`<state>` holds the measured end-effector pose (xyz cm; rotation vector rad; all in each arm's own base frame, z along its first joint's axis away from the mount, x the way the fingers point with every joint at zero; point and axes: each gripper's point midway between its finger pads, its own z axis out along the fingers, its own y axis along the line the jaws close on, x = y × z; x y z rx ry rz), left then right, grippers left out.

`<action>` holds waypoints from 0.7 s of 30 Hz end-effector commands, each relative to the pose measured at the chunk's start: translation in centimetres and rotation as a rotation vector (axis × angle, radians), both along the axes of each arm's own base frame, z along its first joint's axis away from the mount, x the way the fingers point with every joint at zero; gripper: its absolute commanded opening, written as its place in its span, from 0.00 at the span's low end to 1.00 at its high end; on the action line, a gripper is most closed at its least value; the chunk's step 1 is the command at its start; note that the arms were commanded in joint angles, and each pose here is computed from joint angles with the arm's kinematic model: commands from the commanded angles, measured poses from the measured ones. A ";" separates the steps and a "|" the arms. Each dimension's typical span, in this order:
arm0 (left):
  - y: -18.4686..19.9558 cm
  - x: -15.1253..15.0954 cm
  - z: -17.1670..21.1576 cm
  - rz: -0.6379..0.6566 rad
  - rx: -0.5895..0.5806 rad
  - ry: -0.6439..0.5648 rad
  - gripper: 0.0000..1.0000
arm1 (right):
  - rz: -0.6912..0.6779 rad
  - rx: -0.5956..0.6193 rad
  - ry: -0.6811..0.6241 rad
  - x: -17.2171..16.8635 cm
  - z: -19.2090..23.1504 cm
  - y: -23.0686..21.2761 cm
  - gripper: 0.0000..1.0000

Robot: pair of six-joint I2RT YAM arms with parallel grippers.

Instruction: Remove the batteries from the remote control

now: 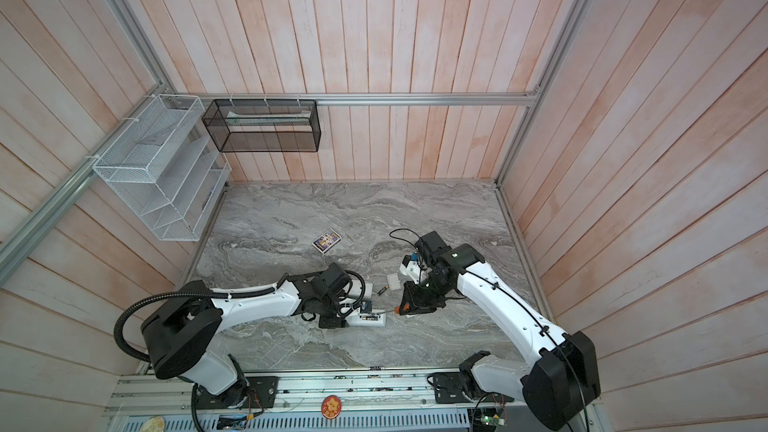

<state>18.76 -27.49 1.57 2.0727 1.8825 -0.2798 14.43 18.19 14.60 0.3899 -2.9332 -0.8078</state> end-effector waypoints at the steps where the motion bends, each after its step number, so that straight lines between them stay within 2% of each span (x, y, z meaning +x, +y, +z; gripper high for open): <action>1: 3.6 -3.6 -5.0 -0.035 0.179 0.130 0.00 | 0.016 -0.033 -0.011 0.1 0.2 -0.4 0.00; 21: 3.6 -3.6 -5.1 -0.032 0.179 0.130 0.00 | 0.020 -0.013 0.028 -0.4 -1.0 -0.3 0.00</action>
